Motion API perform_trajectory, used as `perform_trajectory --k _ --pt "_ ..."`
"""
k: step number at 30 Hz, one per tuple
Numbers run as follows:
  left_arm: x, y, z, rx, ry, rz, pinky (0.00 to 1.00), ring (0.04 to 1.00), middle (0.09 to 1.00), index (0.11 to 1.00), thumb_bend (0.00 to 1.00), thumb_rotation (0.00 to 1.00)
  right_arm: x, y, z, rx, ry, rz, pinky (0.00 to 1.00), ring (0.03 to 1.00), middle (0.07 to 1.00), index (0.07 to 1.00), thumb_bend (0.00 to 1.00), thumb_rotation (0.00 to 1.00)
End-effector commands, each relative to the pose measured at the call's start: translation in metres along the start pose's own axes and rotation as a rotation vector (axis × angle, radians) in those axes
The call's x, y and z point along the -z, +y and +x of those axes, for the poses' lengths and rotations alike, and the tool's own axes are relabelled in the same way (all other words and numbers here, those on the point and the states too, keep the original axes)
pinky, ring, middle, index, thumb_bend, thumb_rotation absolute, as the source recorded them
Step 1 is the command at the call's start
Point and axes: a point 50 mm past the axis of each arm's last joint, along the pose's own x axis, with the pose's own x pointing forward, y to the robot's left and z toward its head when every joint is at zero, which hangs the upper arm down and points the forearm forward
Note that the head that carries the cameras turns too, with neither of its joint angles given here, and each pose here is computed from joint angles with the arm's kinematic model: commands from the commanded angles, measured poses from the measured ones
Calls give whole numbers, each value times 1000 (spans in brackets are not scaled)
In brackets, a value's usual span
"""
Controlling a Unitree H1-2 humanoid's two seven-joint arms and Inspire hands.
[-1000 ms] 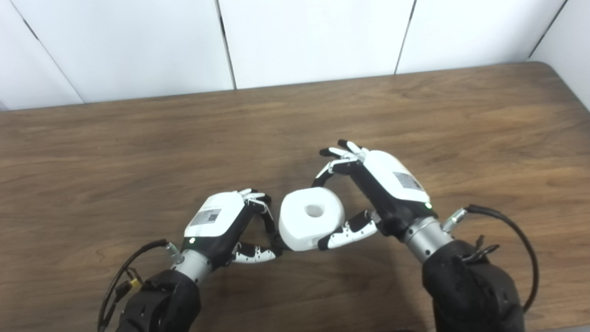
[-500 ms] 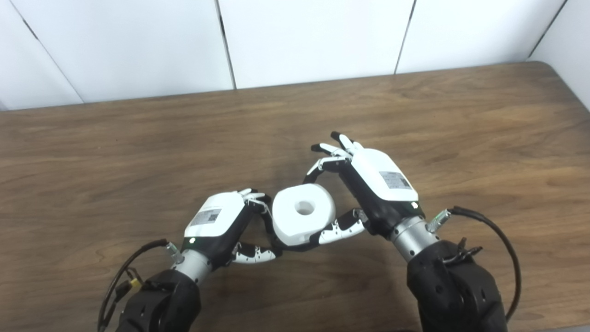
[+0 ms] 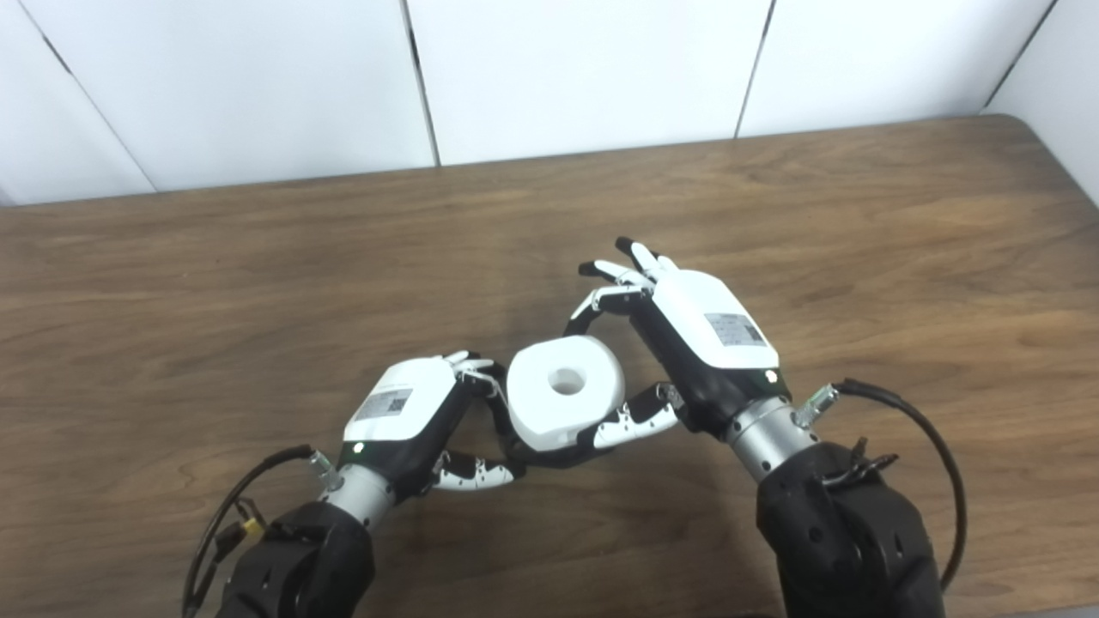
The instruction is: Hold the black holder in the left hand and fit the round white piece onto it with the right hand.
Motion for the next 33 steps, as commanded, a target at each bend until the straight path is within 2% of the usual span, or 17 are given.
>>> perform_trajectory --k 1,16,33 --pt "-1 -17 -3 111 17 -31 913 926 846 488 518 49 -9 -11 0 49 -54 -24 1000 1000 888 485 517 138" --pt "-5 -16 -3 111 20 -27 919 927 848 489 518 50 -5 -10 0 3 -43 -48 1000 995 881 485 519 137" --pt "-6 -16 -2 105 17 -34 914 927 845 488 518 50 -2 -3 1 9 -43 -56 1000 995 875 485 519 136"
